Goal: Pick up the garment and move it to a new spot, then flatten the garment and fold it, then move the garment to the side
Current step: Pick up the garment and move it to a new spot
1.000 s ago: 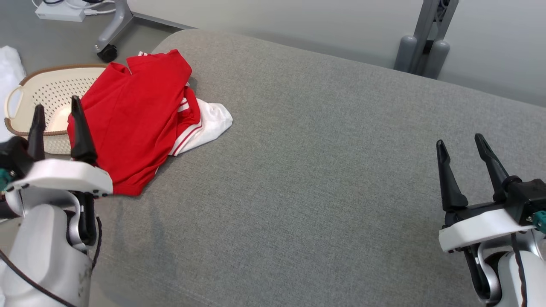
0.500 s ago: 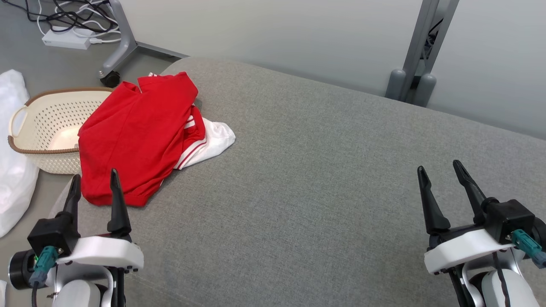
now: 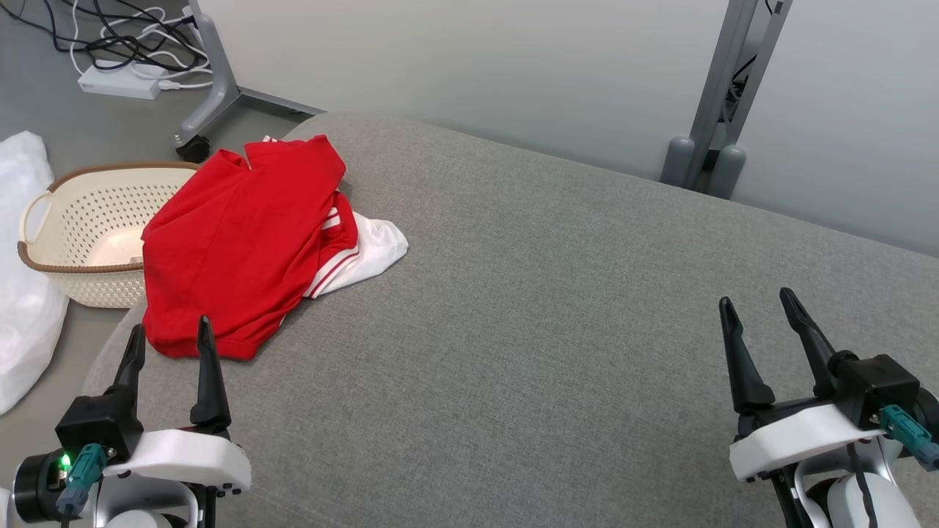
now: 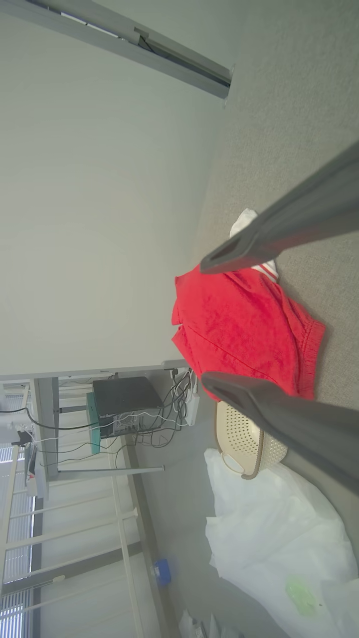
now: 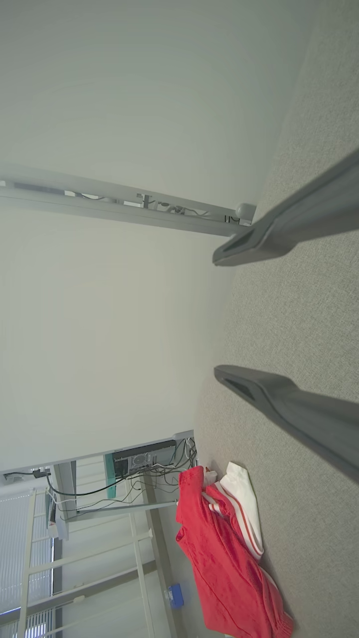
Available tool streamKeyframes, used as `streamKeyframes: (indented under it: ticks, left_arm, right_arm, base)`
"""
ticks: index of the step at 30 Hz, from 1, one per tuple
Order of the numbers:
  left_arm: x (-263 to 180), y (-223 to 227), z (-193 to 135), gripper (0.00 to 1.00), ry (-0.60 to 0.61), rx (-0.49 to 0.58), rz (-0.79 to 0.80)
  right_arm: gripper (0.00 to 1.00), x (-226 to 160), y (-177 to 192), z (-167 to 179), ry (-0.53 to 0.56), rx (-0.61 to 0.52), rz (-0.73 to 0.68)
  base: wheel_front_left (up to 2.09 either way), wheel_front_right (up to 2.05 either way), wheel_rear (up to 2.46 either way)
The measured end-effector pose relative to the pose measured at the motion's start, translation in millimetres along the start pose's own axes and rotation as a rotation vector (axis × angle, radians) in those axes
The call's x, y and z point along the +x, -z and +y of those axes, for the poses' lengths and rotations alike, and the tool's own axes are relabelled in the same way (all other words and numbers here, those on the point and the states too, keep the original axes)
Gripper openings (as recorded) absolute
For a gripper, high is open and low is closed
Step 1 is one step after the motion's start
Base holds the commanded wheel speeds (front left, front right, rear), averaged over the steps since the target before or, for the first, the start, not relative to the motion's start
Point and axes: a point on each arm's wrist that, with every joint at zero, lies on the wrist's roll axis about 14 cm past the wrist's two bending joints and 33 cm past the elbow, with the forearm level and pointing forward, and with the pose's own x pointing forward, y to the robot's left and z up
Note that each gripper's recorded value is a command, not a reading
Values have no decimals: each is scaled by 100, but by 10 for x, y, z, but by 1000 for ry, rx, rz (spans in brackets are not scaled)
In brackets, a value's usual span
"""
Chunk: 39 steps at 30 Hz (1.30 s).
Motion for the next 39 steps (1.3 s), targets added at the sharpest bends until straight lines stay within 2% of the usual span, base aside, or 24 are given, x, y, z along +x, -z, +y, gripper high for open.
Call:
streamKeyframes:
  ticks: [17, 22, 28, 32, 39]
  left_arm:
    - [46, -202, 25, 100, -20, -19, -45]
    - [217, -644, 16, 100, -11, -12, -165]
    - [629, -1432, -67, 100, 47, 66, -321]
    - [985, -1311, -172, 100, 100, 60, -198]
    - [1467, -304, -340, 100, 129, 14, 177]
  right_arm:
    - [100, 47, 41, 7, -3, 27, 0]
    - [100, 84, 32, 10, -7, 24, -7]
    - [100, 170, 21, -23, -8, 15, -17]
    - [100, 258, 6, -39, -17, 4, -27]
    - [100, 362, 144, -236, -4, -6, -4]
  base:
    - [0, 0, 0]
    - [0, 0, 0]
    - [0, 0, 0]
    - [0, 0, 0]
    - [0, 0, 0]
